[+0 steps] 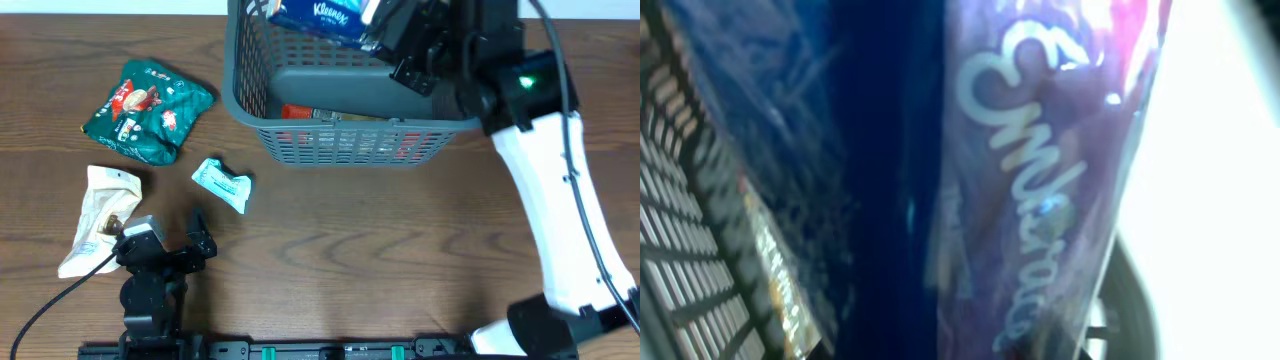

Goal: Pack container
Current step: 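Carry the Kleenex multipack into the basket and release it, then withdraw the right gripper toward the green-capped jar, then lower the right gripper onto the green-capped jar and grasp it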

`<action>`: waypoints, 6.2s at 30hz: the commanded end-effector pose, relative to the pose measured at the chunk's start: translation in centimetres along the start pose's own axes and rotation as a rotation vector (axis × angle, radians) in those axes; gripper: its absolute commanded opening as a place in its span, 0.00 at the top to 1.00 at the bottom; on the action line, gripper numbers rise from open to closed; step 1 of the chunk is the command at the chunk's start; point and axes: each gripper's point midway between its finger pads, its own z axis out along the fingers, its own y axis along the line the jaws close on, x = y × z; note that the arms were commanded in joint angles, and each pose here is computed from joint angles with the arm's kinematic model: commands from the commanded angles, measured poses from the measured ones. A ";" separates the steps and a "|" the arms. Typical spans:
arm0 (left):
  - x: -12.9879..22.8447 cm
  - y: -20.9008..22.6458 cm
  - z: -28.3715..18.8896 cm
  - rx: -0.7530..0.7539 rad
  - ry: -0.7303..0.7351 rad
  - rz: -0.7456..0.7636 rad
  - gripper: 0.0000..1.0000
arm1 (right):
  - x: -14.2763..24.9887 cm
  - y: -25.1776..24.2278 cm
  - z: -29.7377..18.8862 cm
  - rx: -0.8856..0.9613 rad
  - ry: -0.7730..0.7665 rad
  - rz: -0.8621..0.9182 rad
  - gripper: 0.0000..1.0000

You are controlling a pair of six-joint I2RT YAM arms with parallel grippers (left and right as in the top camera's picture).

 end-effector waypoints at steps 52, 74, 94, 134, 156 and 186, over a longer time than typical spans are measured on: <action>1.1 0.7 0.2 -0.031 0.028 -0.002 0.01 | 16.3 -12.0 -7.3 0.839 0.307 1.339 0.01; 1.1 0.7 0.2 -0.032 0.028 -0.002 0.01 | 37.4 -1.7 -5.5 0.806 0.863 1.715 0.01; 1.1 0.7 0.2 -0.032 0.028 -0.002 0.01 | 44.5 0.4 -8.2 0.578 0.885 1.771 0.01; 1.1 0.7 0.2 -0.032 0.028 -0.002 0.01 | 50.3 1.1 -2.7 0.539 0.863 1.793 0.01; 1.1 0.7 0.2 -0.031 0.028 -0.002 0.01 | 52.9 3.4 -0.4 0.488 0.935 1.819 0.03; 1.1 0.7 0.2 -0.032 0.028 -0.002 0.01 | 49.2 -1.0 -0.9 0.439 0.783 1.753 0.99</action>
